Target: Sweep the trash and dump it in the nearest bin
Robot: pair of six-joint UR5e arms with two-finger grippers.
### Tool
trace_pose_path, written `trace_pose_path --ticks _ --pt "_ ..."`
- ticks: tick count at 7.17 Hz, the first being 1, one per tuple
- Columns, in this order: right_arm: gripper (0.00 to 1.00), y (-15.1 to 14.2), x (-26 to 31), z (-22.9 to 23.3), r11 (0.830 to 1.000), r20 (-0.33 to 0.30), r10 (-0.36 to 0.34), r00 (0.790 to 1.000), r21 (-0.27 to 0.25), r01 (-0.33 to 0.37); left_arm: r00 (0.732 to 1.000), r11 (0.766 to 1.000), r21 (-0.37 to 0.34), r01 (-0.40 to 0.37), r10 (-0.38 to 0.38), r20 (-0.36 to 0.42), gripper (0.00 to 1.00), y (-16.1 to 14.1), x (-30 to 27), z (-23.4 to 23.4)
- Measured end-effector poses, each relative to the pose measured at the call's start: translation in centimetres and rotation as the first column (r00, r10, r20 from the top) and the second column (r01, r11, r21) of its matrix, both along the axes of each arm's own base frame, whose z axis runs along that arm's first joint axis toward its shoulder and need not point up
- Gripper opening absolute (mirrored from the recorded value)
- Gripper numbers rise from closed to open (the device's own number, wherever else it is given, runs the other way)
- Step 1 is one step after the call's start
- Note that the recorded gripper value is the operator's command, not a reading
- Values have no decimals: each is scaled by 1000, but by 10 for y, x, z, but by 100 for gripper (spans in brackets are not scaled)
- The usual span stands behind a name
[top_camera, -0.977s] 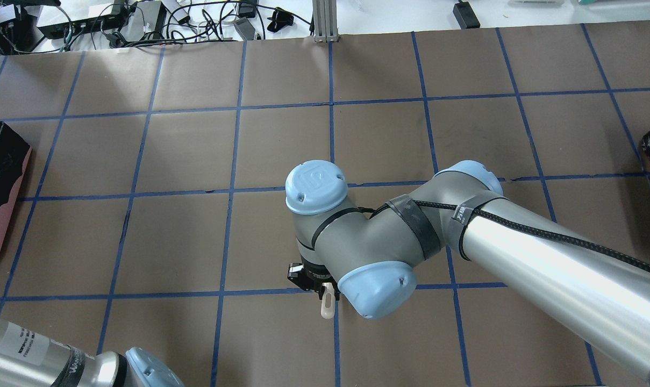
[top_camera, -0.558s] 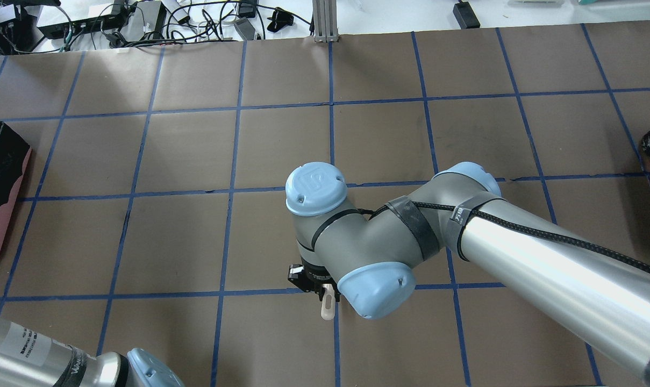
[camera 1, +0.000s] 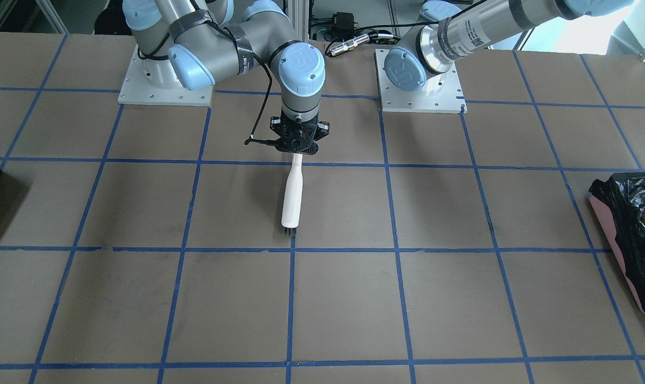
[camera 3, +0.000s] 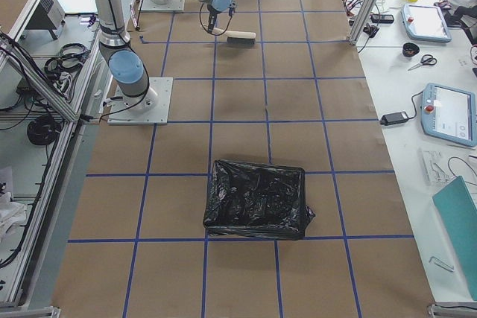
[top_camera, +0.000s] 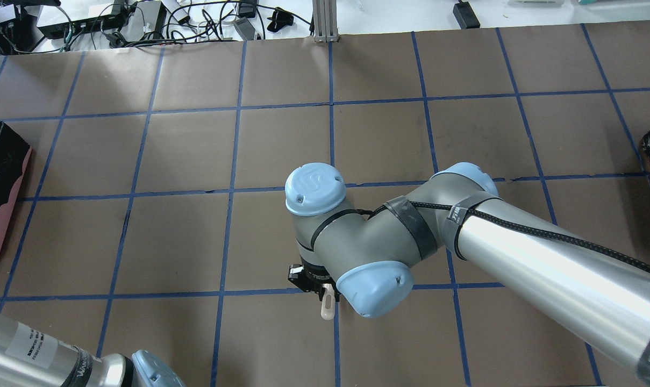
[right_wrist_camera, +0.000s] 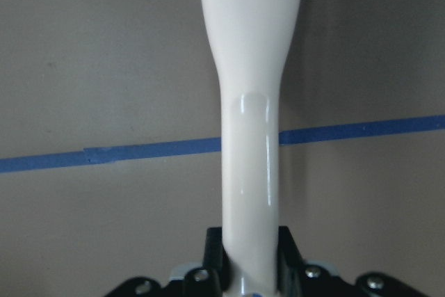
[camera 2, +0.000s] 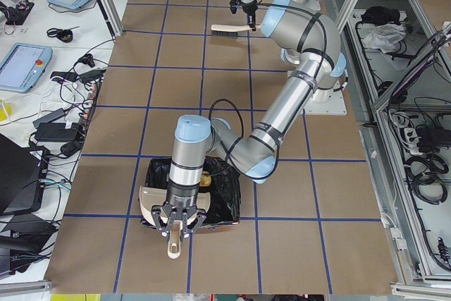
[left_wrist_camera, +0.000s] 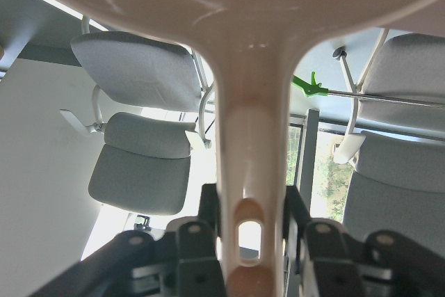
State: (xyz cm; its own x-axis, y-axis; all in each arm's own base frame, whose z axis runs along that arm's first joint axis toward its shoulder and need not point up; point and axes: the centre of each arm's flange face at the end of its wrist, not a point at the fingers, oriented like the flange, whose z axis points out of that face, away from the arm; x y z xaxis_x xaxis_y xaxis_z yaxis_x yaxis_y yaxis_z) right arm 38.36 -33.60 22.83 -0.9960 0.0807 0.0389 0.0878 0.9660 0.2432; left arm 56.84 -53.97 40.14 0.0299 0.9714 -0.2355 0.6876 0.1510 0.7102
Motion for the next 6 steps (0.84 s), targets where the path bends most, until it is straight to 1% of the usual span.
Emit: trace_pose_path --ticks 2,3,5,6 --pt "61 -2 1 1 1000 3 0 1000 -7 0 999 1000 -4 19 -19 30 0 1 -6 17" --pt "65 -3 0 1 1000 3 0 1000 -8 0 999 999 -9 31 -31 36 0 0 -13 30" --pt "81 -5 0 3 1000 3 -2 1000 -13 2 999 999 -12 49 -49 -4 0 -4 -47 74" --pt "89 -12 0 12 999 9 -5 1000 -32 5 997 999 -13 50 -51 -49 0 -12 -80 99"
